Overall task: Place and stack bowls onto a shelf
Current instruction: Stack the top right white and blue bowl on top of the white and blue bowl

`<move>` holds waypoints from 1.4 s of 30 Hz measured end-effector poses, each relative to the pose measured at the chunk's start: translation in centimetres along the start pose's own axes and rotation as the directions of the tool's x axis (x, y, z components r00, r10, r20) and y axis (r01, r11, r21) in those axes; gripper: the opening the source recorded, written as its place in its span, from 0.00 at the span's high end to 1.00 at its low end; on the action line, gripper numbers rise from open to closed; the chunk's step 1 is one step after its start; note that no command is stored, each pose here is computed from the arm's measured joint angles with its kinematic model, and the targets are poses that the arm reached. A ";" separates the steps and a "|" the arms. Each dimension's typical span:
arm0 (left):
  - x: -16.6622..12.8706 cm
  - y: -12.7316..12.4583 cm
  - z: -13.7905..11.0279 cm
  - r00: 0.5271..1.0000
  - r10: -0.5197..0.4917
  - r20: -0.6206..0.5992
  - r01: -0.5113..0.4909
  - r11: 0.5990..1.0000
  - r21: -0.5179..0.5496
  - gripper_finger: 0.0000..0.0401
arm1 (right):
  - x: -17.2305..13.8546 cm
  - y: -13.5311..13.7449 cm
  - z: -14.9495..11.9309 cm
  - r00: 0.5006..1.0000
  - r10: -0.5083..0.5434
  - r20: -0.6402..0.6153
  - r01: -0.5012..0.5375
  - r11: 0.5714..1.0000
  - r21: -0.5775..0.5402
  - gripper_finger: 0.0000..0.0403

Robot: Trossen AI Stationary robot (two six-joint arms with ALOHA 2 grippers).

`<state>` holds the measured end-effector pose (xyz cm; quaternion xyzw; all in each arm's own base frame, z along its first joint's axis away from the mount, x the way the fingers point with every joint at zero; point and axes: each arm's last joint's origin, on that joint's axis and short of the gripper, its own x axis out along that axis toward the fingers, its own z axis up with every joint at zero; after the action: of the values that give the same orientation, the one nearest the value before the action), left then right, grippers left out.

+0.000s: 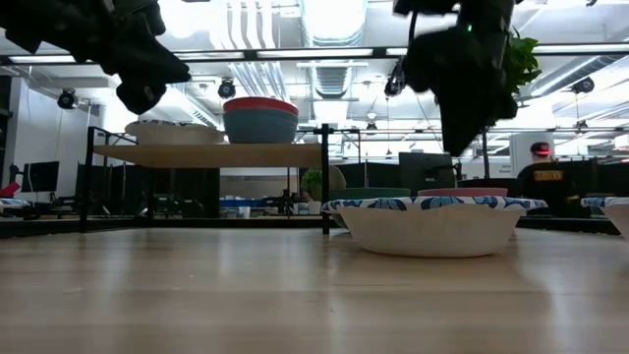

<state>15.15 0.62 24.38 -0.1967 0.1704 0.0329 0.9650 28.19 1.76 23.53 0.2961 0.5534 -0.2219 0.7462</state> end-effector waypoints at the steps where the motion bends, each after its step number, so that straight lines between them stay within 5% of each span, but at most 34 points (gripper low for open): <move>1: 0.1 0.0 0.1 1.000 -0.003 0.005 0.002 1.000 0.005 0.91 | 0.5 0.1 0.0 1.000 -0.013 -0.015 0.013 1.000 -0.001 0.75; 9: 0.6 0.0 0.1 1.000 0.006 -0.002 -0.006 1.000 0.008 0.91 | 4.5 0.5 0.3 0.993 -0.092 -0.075 0.086 0.994 -0.071 0.51; 16: 1.1 -0.1 0.4 1.000 0.011 0.005 -0.011 1.000 0.008 0.91 | 7.2 0.9 0.7 0.990 -0.117 -0.083 0.108 0.988 -0.107 0.46; 21: 1.7 -0.1 0.6 1.000 0.008 0.016 -0.008 1.000 0.005 0.91 | 7.7 0.9 0.8 0.988 -0.147 -0.053 0.140 0.984 -0.109 0.56; 28: 2.7 0.0 0.5 1.000 0.019 -0.007 -0.020 1.000 -0.011 0.91 | 7.0 1.4 0.9 0.993 -0.115 0.009 0.116 0.984 -0.134 0.93; 32: 3.3 -0.1 0.8 1.000 0.019 -0.001 -0.019 1.000 -0.022 0.91 | 6.4 2.1 0.7 0.979 -0.164 0.121 0.183 0.970 -0.161 0.96; 36: 4.0 -0.3 1.3 0.998 -0.003 0.055 0.004 1.000 -0.017 0.90 | 5.1 3.2 0.7 0.919 -0.228 0.321 0.297 0.937 -0.184 0.97; 42: 5.3 -0.2 1.4 0.997 -0.011 0.073 0.010 1.000 0.015 0.79 | 4.0 6.0 0.1 0.744 -0.241 0.623 0.456 0.865 -0.210 0.97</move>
<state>20.56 0.95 23.82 -0.1890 0.1342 0.0339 0.9722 33.32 6.04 20.94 -0.0330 0.3768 -0.3370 0.8622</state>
